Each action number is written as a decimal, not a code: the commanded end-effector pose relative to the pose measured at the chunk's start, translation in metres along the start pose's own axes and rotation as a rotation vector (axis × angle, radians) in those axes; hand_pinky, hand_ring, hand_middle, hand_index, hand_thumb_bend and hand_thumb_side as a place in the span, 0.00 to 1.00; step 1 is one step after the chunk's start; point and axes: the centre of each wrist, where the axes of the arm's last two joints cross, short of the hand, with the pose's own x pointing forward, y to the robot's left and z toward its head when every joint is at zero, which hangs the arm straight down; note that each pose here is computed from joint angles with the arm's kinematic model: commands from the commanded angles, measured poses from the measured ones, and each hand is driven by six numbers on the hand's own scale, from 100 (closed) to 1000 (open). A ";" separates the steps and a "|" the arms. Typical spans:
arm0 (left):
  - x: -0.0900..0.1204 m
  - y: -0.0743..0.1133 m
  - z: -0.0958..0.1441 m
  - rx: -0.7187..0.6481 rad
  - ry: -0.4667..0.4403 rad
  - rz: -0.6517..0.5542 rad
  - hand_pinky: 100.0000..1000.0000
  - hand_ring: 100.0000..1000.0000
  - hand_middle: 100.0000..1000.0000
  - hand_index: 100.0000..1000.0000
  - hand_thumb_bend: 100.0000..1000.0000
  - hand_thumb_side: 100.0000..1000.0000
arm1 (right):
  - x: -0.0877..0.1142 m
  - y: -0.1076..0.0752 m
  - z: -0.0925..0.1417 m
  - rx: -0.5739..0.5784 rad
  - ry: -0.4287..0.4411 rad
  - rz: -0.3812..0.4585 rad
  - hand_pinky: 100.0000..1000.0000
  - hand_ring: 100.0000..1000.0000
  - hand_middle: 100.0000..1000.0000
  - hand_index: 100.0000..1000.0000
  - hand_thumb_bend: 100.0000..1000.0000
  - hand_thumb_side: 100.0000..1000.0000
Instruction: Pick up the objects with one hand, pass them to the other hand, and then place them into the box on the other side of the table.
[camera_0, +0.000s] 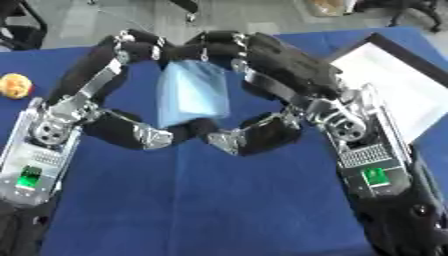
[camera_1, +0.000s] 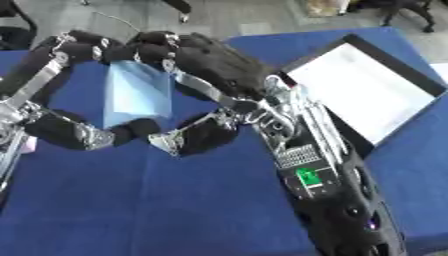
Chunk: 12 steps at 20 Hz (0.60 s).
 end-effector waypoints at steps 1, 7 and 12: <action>0.007 0.011 -0.002 -0.023 -0.033 -0.057 0.79 0.50 0.48 0.66 0.61 0.41 | -0.001 -0.003 0.000 -0.023 0.011 0.002 0.70 0.56 0.16 0.58 0.00 0.00; 0.004 0.012 0.001 -0.084 -0.018 -0.099 0.80 0.54 0.54 0.71 0.69 0.46 | -0.003 -0.001 0.000 -0.065 0.018 -0.033 0.68 0.55 0.11 0.47 0.00 0.00; 0.002 0.018 0.005 -0.179 -0.007 -0.174 0.82 0.61 0.64 0.80 0.88 0.51 | -0.004 -0.003 0.000 -0.111 0.027 -0.047 0.67 0.54 0.09 0.42 0.00 0.00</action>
